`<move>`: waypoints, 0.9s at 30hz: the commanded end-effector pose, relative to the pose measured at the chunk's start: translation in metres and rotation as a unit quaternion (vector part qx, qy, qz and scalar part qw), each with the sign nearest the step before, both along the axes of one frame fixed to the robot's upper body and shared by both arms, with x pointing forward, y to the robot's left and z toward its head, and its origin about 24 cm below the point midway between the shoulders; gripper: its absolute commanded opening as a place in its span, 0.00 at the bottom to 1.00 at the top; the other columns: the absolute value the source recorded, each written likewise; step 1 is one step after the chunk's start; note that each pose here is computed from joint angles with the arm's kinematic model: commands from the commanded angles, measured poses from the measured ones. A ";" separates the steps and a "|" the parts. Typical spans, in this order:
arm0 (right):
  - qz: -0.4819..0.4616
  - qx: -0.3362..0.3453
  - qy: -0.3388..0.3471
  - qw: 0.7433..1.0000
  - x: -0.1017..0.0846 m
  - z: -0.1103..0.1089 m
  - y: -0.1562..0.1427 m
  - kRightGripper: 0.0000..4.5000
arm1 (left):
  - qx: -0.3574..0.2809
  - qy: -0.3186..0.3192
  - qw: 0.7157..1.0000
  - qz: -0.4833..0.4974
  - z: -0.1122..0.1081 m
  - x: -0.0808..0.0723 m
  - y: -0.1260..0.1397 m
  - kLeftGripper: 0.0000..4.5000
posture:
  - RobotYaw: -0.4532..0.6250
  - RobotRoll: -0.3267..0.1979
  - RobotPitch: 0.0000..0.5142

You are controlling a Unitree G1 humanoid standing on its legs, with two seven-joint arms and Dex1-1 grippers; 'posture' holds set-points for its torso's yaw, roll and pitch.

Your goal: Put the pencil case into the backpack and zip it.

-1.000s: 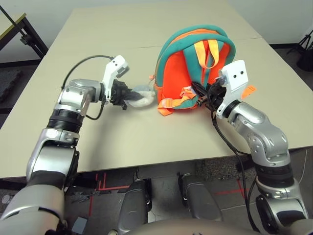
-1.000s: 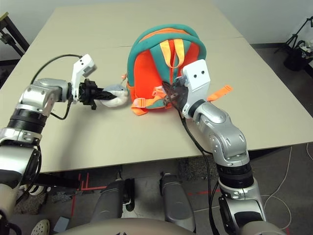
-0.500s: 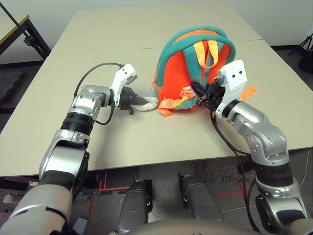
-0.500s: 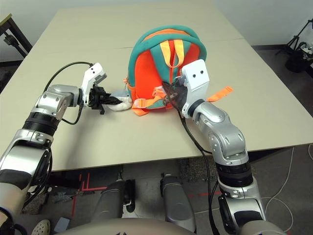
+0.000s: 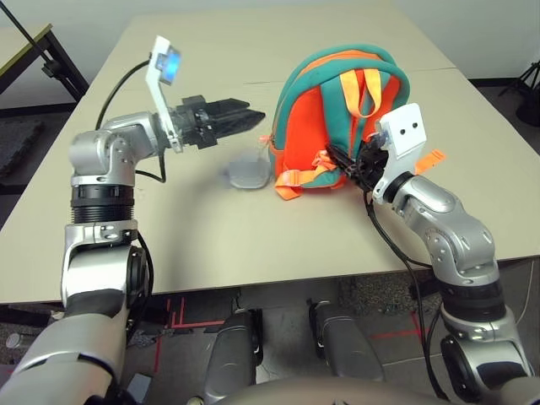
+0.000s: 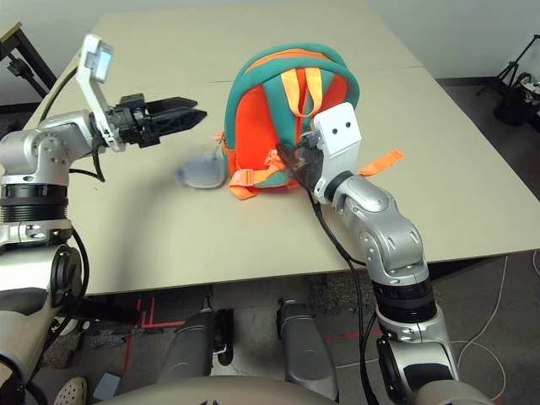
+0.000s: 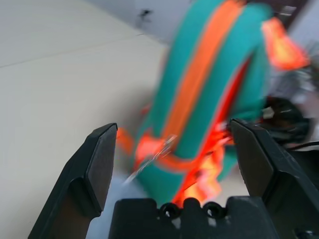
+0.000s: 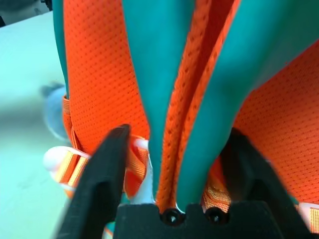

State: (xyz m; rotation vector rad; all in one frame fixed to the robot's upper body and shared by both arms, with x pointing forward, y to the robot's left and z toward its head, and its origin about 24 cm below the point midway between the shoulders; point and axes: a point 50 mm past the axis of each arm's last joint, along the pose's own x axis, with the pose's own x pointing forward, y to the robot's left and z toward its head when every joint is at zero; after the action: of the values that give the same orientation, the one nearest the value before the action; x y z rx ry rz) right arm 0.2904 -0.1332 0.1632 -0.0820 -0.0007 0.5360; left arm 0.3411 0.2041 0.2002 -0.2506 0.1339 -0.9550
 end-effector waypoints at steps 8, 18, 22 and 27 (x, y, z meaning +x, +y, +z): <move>0.009 0.062 0.066 0.996 -0.013 0.025 -0.056 1.00 | 0.038 -0.022 0.993 0.110 -0.019 -0.013 0.034 1.00 | 0.24 0.62 0.30; -0.027 0.100 0.096 0.990 -0.025 0.051 -0.123 1.00 | 0.047 -0.008 0.988 0.145 -0.028 -0.016 0.051 1.00 | 0.23 0.62 0.31; -0.095 0.113 0.086 0.985 -0.021 0.043 -0.146 1.00 | 0.048 -0.007 0.985 0.163 -0.031 -0.016 0.055 1.00 | 0.23 0.62 0.31; -0.196 0.104 0.058 0.973 -0.013 0.028 -0.165 1.00 | 0.048 -0.013 0.976 0.210 -0.037 -0.015 0.066 1.00 | 0.24 0.62 0.31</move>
State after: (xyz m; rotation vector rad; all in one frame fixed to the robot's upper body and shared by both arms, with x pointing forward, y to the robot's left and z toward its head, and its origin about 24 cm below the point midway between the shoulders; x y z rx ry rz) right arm 0.2758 -0.2893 0.1985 0.1703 0.0846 0.2301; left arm 0.3275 0.2594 0.1696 -0.1669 0.0989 -0.5996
